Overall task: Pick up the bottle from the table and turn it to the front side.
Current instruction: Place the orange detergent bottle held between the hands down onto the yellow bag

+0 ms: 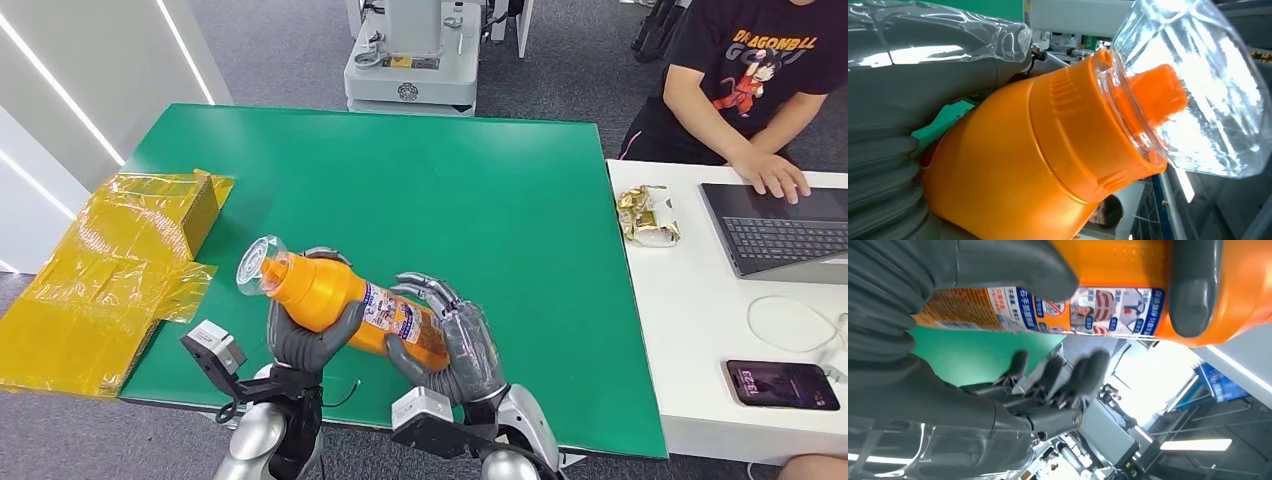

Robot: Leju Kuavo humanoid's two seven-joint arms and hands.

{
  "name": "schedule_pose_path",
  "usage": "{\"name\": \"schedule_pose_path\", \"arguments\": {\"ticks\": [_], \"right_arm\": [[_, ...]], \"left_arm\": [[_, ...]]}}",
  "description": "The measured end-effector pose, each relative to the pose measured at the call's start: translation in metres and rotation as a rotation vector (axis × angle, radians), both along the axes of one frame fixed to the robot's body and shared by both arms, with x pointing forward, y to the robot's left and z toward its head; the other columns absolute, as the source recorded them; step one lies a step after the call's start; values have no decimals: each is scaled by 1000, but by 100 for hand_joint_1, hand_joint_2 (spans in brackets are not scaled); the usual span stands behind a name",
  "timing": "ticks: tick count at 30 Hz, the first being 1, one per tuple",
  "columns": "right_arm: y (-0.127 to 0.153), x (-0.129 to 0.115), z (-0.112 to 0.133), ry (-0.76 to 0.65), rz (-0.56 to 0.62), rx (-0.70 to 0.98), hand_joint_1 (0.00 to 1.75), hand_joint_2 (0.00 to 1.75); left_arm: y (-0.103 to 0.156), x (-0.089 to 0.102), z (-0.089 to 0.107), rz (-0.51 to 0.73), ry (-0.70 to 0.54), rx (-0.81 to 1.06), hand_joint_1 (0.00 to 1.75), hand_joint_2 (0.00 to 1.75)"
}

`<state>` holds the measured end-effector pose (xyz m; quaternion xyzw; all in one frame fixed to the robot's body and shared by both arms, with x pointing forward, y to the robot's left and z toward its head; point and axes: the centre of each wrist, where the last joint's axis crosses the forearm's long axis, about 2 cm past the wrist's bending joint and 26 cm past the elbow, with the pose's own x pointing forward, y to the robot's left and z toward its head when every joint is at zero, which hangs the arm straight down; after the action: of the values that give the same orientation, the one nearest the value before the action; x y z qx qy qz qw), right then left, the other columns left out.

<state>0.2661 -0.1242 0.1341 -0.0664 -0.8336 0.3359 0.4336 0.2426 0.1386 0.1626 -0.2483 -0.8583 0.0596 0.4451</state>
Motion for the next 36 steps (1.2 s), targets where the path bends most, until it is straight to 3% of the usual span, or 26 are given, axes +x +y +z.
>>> {"name": "schedule_pose_path", "arguments": {"ticks": [5,6,9,10,21,27,36], "right_arm": [[0,0,2,0,8,4,173,175],[0,0,2,0,8,4,162,175],[0,0,2,0,9,4,33,175],[0,0,2,0,9,5,0,175],[2,0,10,-60,-8,75,0,175],[3,0,23,-141,-20,149,0,175],[5,-6,36,-247,-30,304,0,175]], "left_arm": [[3,0,0,13,1,-5,175,175],[3,0,0,15,1,-6,175,175],[3,0,1,18,0,-9,175,175],[3,0,1,19,-1,-10,175,175],[9,3,1,53,-3,19,175,175],[21,12,1,149,-5,108,175,175],[55,29,-12,352,-6,405,175,175]]}}
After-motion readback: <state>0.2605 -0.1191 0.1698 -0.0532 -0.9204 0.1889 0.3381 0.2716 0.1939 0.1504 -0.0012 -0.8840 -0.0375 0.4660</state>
